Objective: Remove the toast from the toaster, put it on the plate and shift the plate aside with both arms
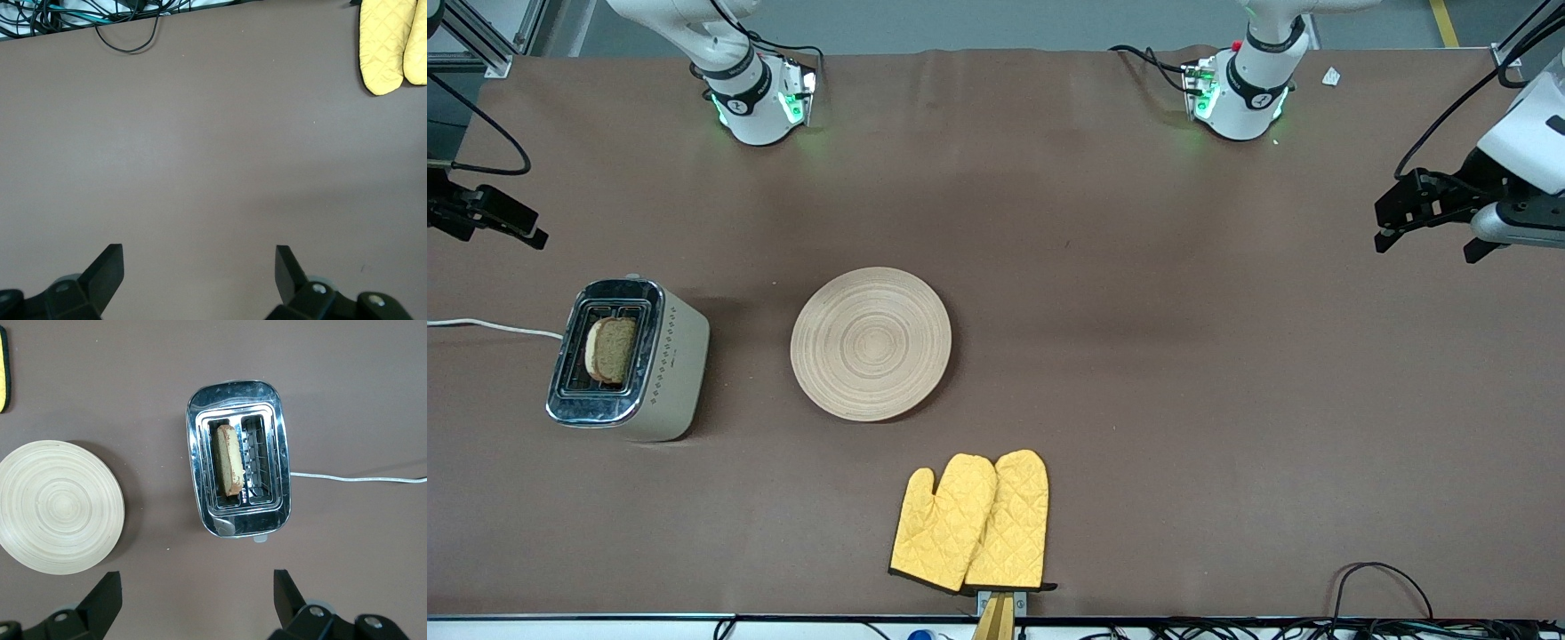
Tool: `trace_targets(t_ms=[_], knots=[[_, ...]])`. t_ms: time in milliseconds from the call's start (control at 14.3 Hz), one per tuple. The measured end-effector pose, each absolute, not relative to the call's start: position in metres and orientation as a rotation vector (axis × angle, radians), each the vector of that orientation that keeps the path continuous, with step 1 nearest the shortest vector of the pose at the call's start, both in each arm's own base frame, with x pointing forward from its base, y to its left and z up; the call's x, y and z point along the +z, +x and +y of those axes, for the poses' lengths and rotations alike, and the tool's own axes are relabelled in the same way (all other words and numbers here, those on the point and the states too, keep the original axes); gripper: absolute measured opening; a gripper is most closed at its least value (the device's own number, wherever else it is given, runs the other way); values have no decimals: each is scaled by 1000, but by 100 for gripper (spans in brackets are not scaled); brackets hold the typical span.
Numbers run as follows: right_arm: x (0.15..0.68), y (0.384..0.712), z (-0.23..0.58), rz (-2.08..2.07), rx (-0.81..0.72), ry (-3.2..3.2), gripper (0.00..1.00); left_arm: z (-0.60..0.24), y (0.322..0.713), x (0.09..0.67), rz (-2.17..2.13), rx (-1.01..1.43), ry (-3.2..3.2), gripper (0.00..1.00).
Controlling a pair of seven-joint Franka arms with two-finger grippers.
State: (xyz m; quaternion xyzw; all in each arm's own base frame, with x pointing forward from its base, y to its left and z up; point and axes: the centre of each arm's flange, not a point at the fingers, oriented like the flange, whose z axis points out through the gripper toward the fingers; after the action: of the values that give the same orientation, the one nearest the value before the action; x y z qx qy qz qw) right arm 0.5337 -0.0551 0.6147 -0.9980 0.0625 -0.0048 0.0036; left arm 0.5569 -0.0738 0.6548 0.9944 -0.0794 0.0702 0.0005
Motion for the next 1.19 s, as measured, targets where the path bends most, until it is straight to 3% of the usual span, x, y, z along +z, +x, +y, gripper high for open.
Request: trace_targets(t_ms=[911,1191], knots=[[612,537,-57,185,-45,-3137,100,-72,558,652,-185,203,3126,100],[533,560,-75,214,-58,-3151,100,-72,558,651,-185,199,3127,100]])
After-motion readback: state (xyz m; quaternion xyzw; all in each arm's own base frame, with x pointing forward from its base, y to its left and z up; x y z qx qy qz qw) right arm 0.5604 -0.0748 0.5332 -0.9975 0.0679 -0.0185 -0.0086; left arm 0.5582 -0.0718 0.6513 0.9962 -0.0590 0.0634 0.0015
